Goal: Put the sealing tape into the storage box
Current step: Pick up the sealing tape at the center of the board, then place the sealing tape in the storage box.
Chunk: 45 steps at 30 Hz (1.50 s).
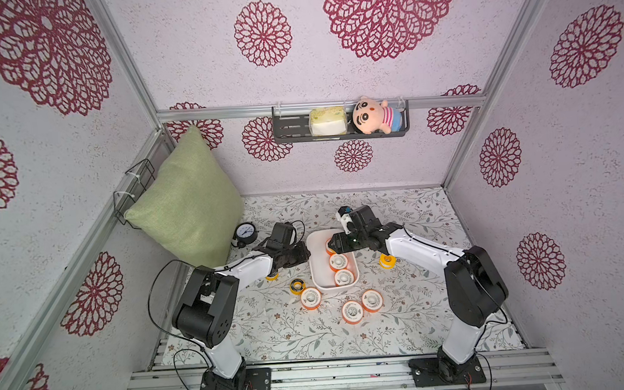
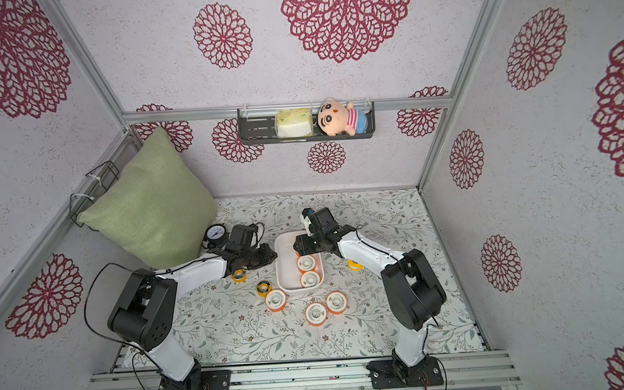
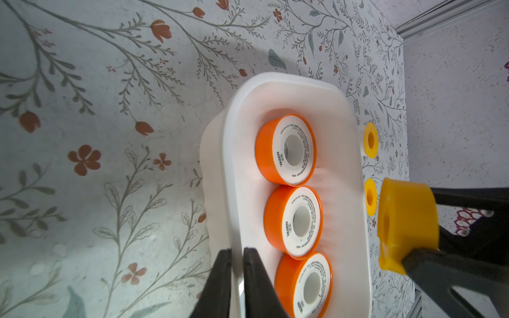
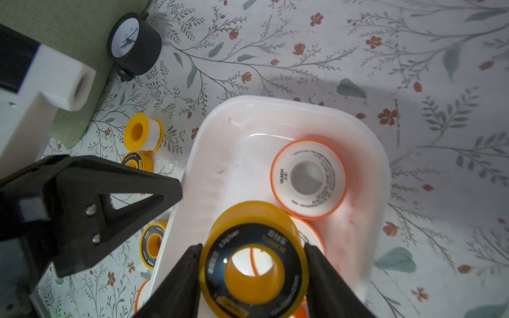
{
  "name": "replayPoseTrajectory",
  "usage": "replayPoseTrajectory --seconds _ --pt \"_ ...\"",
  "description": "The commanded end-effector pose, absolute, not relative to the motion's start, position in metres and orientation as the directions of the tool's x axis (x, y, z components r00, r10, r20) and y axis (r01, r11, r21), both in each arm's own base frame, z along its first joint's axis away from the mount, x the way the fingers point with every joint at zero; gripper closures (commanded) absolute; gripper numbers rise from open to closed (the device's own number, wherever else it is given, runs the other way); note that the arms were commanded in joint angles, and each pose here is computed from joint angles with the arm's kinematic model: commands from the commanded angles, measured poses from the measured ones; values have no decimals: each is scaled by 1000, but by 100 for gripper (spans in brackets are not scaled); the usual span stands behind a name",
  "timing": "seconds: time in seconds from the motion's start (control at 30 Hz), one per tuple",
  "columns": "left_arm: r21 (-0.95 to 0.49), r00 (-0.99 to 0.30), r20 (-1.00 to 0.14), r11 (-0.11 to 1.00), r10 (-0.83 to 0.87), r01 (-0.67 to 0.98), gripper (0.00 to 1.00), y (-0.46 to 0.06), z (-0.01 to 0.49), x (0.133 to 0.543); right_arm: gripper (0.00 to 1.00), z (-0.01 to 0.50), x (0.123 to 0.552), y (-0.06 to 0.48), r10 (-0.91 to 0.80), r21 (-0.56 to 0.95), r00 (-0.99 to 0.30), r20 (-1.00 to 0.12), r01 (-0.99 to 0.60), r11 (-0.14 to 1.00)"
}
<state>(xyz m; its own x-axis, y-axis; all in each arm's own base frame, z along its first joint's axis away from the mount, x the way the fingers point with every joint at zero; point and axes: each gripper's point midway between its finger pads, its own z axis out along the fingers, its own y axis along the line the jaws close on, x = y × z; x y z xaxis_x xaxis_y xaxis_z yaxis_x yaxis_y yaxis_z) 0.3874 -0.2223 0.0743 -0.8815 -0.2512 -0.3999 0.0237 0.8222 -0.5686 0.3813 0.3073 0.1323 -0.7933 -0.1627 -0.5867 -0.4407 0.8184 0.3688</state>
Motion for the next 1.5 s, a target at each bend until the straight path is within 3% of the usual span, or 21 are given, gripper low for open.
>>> replayPoseTrajectory --seconds 0.0,0.6,1.17,1.47 --pt "-580 -879 -403 814 -256 29 86 -224 74 394 45 144 388 328 -197 367 -768 -609 -493 789" --pt "-576 -884 -398 816 -245 33 87 -227 74 397 45 104 424 352 -242 219 -791 -561 -424 879" --pt "-575 -886 -395 817 -242 33 86 -228 74 396 45 87 431 363 -278 180 -798 -534 -428 886" --pt "-575 -887 -395 817 -239 35 86 -228 74 396 37 83 433 365 -290 147 -797 -529 -422 894"
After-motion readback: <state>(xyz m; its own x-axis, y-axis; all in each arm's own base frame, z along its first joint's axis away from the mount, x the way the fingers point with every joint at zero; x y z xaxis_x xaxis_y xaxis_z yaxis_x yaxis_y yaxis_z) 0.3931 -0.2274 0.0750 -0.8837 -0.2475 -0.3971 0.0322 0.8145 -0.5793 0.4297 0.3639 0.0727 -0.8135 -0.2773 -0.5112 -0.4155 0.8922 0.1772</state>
